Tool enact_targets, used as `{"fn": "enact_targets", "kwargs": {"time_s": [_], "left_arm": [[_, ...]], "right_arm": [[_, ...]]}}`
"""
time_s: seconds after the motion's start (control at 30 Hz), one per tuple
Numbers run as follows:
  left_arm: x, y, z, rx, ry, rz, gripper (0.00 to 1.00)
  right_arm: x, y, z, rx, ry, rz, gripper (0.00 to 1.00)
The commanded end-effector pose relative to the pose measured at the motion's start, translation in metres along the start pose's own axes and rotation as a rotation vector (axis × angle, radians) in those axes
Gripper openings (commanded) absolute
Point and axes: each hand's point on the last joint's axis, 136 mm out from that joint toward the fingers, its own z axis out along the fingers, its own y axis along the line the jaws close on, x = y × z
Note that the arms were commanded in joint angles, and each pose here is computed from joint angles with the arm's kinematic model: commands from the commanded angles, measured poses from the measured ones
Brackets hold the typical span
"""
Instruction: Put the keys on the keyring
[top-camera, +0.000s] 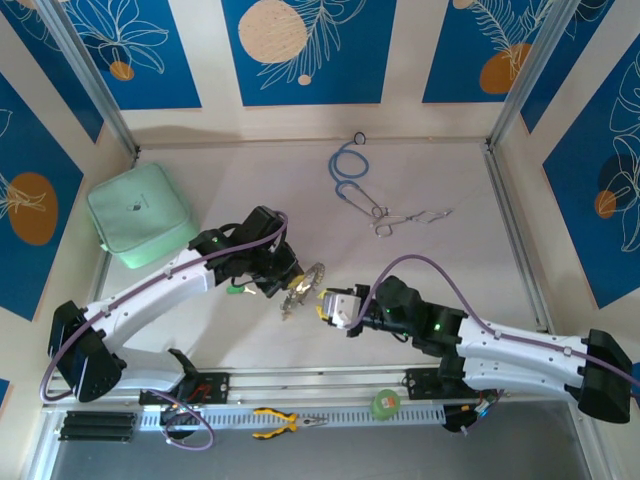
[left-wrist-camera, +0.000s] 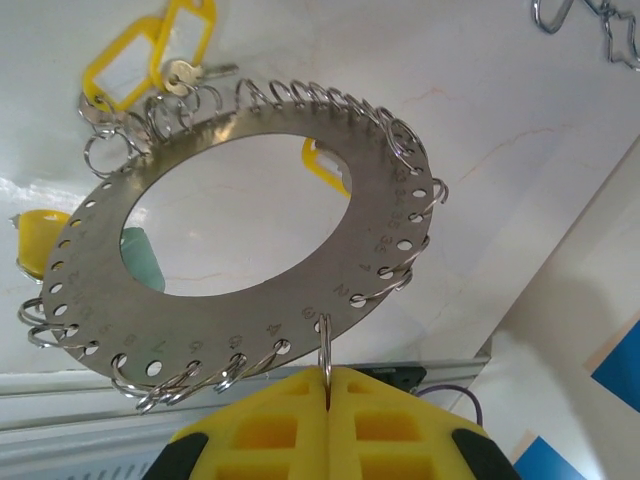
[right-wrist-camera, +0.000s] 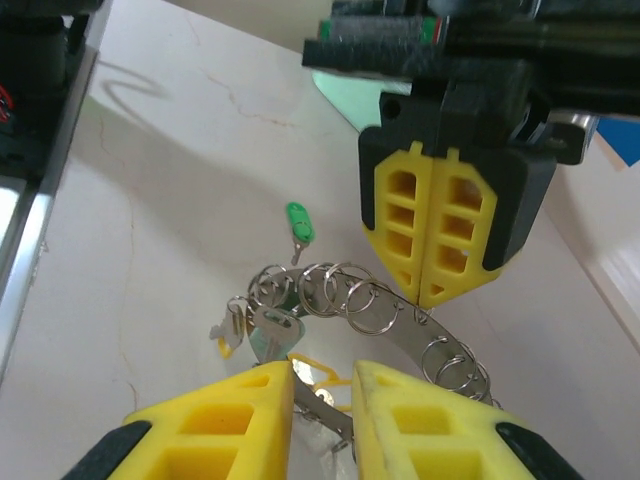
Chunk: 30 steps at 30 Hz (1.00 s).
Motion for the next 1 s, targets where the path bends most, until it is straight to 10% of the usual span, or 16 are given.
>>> {"fn": "enact_targets", "kwargs": {"time_s": [0.0, 0.97], "left_arm": [[0.007, -0.014, -0.014, 0.048, 0.034, -0.092, 0.00], [0.016, -0.010, -0.016, 0.064, 0.080, -0.181, 0.00]], "right_arm": [[-0.002, -0.015, 0.007, 0.069, -0.022, 0.029, 0.23], [0.012, -0.042, 0.052, 0.166, -0.015, 0.066, 0.25]]}}
